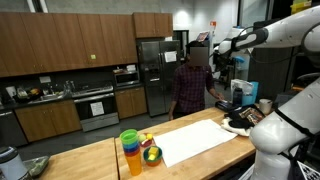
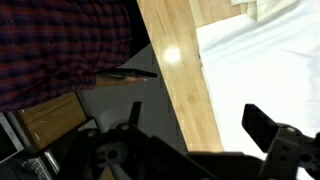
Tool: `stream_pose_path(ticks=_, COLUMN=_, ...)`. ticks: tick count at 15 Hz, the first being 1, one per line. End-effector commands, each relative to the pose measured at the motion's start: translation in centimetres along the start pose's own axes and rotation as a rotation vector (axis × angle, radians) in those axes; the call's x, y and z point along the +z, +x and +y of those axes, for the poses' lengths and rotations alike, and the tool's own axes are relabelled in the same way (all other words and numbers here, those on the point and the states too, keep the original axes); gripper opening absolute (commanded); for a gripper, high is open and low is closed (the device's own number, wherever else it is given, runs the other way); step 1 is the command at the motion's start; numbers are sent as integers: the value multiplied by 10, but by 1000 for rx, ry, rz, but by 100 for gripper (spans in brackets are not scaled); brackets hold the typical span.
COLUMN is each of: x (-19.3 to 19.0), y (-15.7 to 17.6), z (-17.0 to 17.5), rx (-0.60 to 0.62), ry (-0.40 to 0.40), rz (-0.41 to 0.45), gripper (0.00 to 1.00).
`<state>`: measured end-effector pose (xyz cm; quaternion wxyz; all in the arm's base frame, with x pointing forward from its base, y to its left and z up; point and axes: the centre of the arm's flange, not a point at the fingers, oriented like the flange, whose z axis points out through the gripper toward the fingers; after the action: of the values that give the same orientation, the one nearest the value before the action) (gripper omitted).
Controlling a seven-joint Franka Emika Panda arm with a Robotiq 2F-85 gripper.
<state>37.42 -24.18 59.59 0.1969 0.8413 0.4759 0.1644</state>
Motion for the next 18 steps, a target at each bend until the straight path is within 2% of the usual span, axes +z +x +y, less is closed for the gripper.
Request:
stream_pose_path(ticks=1, x=5, y=-2, z=-2, rx=83, ry=12, rz=9, gripper=100)
stream_pose_path(ticks=2, x=15, y=3, z=-6, rx=75, ry=62, rz=22, gripper=100)
stream_pose_path(ticks=3, x=22, y=7, z=-12, rx=36, ry=127, rz=91, gripper=100)
stream_pose_path(ticks=6, x=34, y=21, z=-29, rx=-119, ry=159, rz=204, gripper=100)
stream_pose_path(ticks=11, x=60, y=28, z=-41, rx=-354, ry=242, rz=333, gripper=100)
stream_pose_path(ticks=12, x=54, y=29, z=-43, rx=-282, ry=215, rz=282, gripper=100)
stream_pose_path(ticks=16, x=61, y=31, z=-47, rx=-339, ry=237, rz=313, gripper=100)
stream_pose_path(ticks=17, x=59, y=41, z=-50, rx=-452, ry=255, rz=410, gripper=100)
stream_pose_path(ticks=18, x=60, y=46, z=-56, rx=-507, ry=248, rz=397, gripper=100)
